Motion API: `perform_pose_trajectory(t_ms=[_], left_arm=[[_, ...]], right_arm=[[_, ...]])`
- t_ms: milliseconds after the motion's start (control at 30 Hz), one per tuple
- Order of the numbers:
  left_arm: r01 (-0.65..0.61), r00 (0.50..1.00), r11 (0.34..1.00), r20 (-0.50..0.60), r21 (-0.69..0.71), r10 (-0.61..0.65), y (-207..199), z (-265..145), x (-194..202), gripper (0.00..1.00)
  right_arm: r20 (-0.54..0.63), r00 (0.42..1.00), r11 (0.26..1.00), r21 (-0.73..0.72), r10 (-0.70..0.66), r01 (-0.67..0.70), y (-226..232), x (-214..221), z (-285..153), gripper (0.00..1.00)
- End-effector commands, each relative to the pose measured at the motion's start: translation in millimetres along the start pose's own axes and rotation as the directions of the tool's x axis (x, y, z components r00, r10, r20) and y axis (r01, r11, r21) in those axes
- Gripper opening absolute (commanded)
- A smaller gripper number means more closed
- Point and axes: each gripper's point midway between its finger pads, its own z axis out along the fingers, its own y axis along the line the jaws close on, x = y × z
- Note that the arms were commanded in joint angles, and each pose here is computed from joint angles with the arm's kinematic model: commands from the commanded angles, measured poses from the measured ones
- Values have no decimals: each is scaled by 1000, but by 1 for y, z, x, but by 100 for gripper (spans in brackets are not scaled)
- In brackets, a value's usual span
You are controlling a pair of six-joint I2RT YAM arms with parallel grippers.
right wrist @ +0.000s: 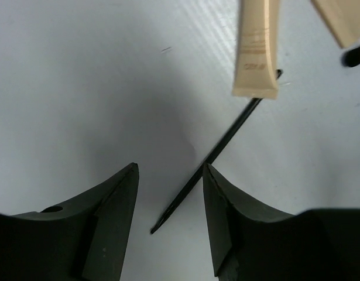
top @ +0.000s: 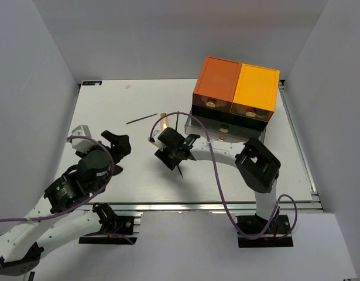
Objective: Organize the makeup
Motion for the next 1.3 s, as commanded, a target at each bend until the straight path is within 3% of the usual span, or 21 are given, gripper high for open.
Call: perform_pose_trajectory(t_ms=[0,300,1000,1267], left_arm=[[-194,979,979,-68,-64,190,14,4,15,98],[-257,966,964,-47,-69,254,7,7,7,98],[-193,978,980,-93,-44,188,-11,14,23,98],[-176,976,984,-138,-31,170,-15,15,35,98]], right_arm=[[43,999,988,151,24,-30,-25,-24,-1,53],[2,999,985,169,38,-38,-36,-6,11,49],[-158,969,980,92,190,-177,-42,42,36,40],[-205,970,987,126,127,-102,-50,79,29,18]])
